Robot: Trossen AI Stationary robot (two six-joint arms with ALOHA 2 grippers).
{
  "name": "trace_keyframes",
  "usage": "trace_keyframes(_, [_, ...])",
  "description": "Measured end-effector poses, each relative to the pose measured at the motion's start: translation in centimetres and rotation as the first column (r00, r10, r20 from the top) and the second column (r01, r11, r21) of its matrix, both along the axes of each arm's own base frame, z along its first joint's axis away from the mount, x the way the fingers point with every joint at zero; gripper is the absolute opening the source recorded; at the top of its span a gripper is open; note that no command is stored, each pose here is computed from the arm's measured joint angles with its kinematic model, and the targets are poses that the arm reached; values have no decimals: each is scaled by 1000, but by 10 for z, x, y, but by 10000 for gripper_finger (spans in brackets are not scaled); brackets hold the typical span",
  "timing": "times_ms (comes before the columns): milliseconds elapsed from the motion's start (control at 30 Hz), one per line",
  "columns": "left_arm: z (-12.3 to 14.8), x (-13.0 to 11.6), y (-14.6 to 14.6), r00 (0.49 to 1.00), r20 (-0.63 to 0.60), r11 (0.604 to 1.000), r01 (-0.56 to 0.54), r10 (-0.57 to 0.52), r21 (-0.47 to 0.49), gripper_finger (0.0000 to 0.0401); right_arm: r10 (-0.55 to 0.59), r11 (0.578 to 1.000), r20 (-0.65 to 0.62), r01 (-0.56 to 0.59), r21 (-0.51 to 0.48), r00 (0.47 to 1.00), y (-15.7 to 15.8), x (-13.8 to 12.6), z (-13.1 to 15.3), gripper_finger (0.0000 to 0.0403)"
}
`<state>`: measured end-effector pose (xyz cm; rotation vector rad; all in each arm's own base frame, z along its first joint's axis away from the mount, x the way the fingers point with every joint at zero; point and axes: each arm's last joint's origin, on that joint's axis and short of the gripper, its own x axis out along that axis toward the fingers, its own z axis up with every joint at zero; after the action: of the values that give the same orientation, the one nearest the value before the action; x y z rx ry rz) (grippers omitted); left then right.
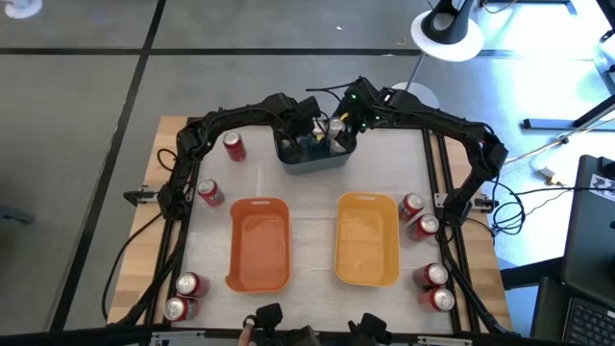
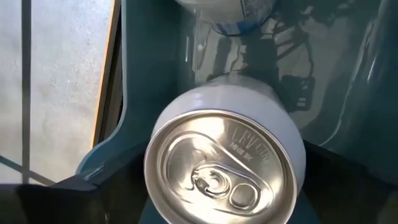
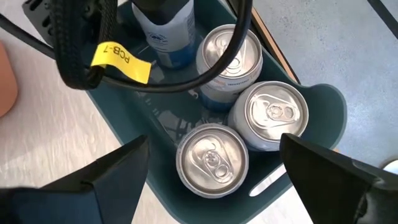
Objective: Sort soda cans
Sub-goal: Put the blue-white soda can into the green bin, then put the top left red-black soda can into the orange bin
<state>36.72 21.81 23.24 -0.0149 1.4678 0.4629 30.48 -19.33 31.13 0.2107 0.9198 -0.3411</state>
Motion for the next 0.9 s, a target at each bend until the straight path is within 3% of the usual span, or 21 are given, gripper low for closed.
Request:
trace_keyframes(167, [11,0,-1,1000,21,1000,4,-5,24,344,0,1000,0,0,0,1000,0,0,0,356])
trace_keyframes(467, [63,-13,-11,990,141,994,-26,11,103,335,0,1000,1,0,-1,1000,0,0,0,356])
trace_keyframes(667, [98,-39,-25,982,173,990,-95,77,99,335,0,1000,-2,0,1,1000,0,0,0,356])
trace_keyframes(900, [127,-83,-40,975,97,978,-204,199,41,335,1,1000,-1,-1,1,1000,0,0,0,356])
